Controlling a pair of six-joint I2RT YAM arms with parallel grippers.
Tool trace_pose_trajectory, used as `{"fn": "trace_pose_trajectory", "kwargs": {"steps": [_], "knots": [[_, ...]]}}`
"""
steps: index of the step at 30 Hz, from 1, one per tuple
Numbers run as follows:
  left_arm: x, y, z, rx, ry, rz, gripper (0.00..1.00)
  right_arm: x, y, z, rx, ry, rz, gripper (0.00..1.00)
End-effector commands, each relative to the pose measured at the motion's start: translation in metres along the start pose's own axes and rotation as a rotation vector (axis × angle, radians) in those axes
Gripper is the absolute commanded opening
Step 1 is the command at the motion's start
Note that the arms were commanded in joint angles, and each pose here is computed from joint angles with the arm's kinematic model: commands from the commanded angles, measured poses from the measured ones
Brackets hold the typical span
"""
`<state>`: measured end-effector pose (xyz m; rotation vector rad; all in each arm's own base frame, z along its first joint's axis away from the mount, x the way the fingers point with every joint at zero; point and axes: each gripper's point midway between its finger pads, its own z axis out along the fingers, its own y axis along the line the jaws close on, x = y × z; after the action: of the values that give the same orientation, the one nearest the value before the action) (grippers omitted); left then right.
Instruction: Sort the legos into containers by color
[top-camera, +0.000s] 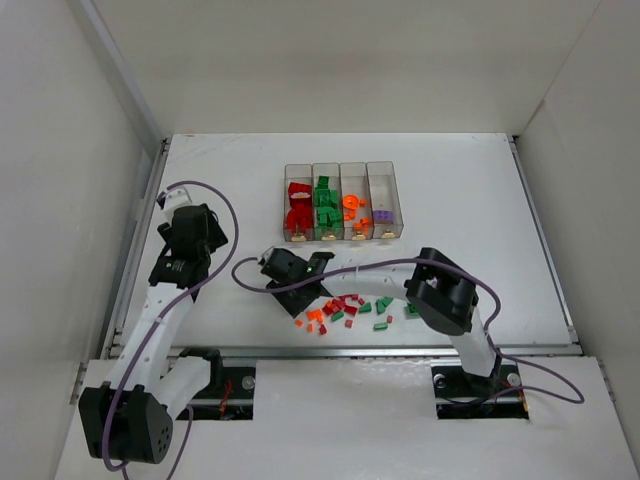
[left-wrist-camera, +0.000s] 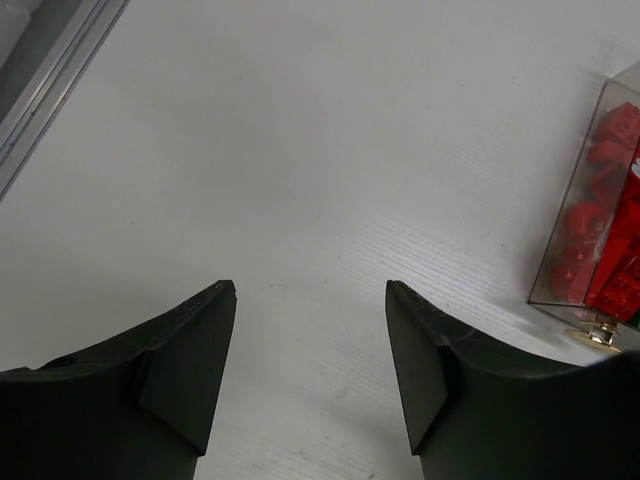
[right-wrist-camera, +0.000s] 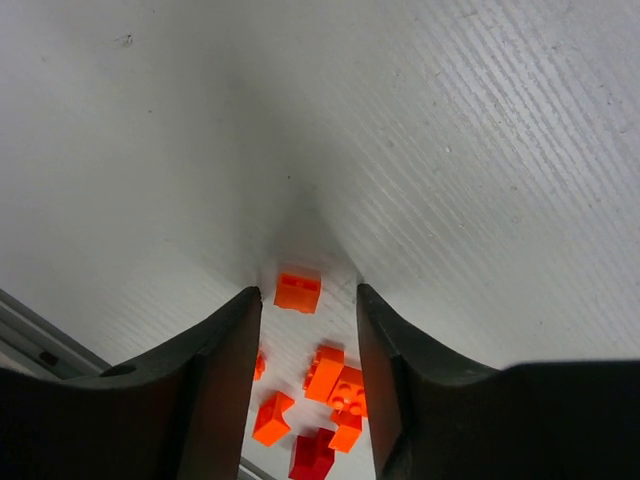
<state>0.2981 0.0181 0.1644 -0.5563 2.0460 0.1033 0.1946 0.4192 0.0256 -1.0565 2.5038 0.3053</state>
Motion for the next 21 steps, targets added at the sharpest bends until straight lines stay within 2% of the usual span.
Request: {"fn": "trace_pose_trajectory", "kwargs": {"steps": [1,2,8,9,11,12,13,17,20,21], "knots": [[-0.016,-0.005,-0.005,0.027,-0.062,-0.014,0.58,-0.003,0.006,0.0,0.006,-0.001,-0.028,0.48],[-0.016,-0.005,-0.005,0.027,-0.062,-0.014,0.58,-0.006,0.007,-0.001,0.003,-0.009,-0.027,0.43],[-0.017,-0.007,-0.005,0.039,-0.066,-0.008,0.58,-0.006,0.008,-0.001,-0.006,-0.007,-0.027,0.28],[-0.017,-0.007,-0.005,0.039,-0.066,-0.008,0.58,-0.006,0.008,-0.001,-0.006,-0.007,-0.027,0.21],[-0.017,-0.007,-0.005,0.039,-0.066,-0.008,0.58,-0.01,0.011,-0.005,-0.021,-0.022,-0.025,0.14],[-0.017,-0.007,-0.005,0.039,-0.066,-0.008,0.58,-0.008,0.011,-0.002,-0.02,-0.021,-0.025,0.04],[-0.017,-0.007,-0.005,0.039,-0.066,-0.008,0.58,-0.011,0.012,-0.002,-0.025,-0.034,-0.023,0.01],[-0.017,-0.007,-0.005,0.039,-0.066,-0.008,0.58,-0.021,0.004,-0.014,0.015,-0.086,-0.006,0.0],[-0.017,-0.007,-0.005,0.039,-0.066,-0.008,0.58,-0.047,-0.023,-0.039,0.067,-0.169,0.057,0.0],[-0.017,-0.007,-0.005,0.039,-0.066,-0.008,0.58,-0.067,-0.033,-0.058,0.061,-0.233,0.091,0.0]]}}
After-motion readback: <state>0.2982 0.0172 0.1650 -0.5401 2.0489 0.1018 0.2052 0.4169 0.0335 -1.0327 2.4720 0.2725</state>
